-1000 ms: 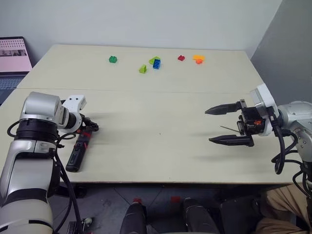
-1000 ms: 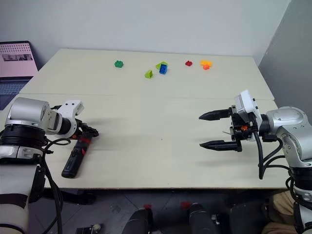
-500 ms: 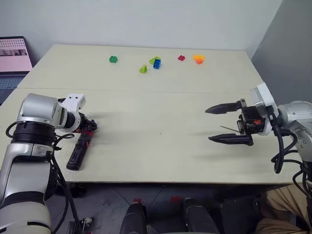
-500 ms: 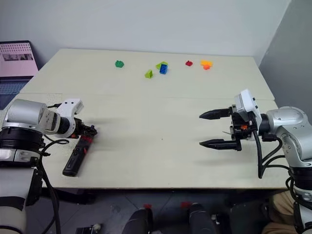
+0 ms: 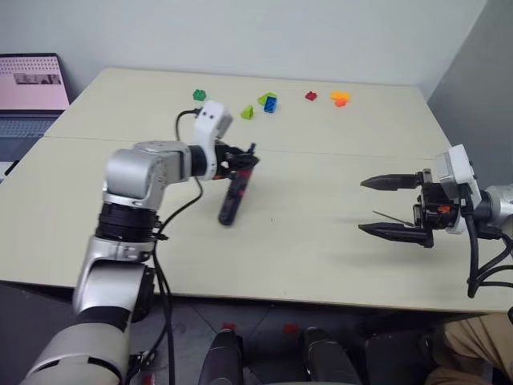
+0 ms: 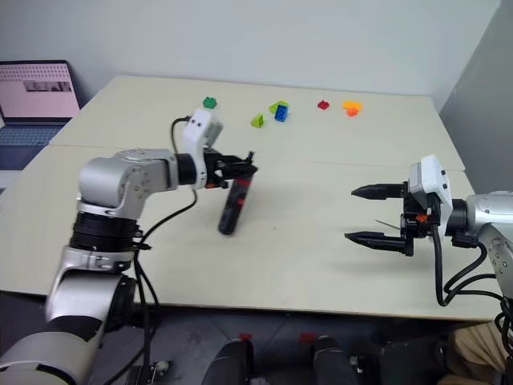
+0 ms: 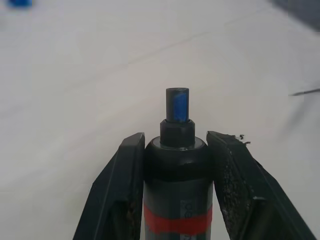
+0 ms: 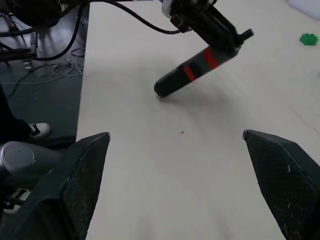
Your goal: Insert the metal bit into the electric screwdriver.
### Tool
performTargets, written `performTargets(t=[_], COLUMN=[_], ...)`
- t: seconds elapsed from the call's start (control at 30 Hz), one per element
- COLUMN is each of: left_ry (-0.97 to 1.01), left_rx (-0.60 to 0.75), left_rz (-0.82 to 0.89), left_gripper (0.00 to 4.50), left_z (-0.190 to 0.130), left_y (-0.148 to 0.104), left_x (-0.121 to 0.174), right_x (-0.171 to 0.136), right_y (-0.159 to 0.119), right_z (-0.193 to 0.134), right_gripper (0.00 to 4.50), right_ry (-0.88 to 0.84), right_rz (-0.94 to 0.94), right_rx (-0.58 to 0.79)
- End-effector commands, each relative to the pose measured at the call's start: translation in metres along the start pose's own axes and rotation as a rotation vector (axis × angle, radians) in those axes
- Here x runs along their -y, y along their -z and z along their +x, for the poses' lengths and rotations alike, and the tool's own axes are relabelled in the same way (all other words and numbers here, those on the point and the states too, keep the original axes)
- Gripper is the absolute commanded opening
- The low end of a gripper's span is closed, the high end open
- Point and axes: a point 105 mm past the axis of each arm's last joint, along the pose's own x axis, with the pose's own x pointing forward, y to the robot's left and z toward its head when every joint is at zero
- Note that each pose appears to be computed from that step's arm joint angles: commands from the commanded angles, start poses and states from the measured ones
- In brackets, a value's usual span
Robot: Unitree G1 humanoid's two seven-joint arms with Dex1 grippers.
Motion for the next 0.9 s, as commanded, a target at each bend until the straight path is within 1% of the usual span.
performTargets(t=[0.03,0.1,0.2,0.3,0.6,0.77,0.9], left_ry=[0.006,0.028,0.004,-0.023,-0.024,-0.031,-0.037], left_rx=[0.219,0.308,0.410,0.460,0.477,0.446,0.427], left_rz=[0.131,0.151,0.154,0.131,0.103,0.113,0.123], left_gripper=[1.58,1.58,1.57,1.57,1.57,1.57,1.57], left_z=[0.012,0.021,0.030,0.036,0.036,0.024,0.013], left_y=[-0.038,-0.044,-0.048,-0.043,-0.005,0.015,0.022], left_x=[0.016,0.026,0.031,0.031,0.041,0.044,0.045], right_x=[0.002,0.001,-0.002,-0.003,-0.003,-0.004,-0.005], right_y=[-0.023,-0.029,-0.032,-0.034,-0.036,-0.034,-0.032], right_z=[-0.001,0.001,0.004,0.008,0.016,0.019,0.019], right_gripper=[4.50,4.50,4.50,4.50,4.50,4.50,4.50], right_ry=[0.080,0.100,0.109,0.120,0.128,0.112,0.106], right_rz=[-0.063,-0.059,-0.061,-0.061,-0.063,-0.068,-0.068], right_rx=[0.074,0.103,0.120,0.131,0.151,0.143,0.135])
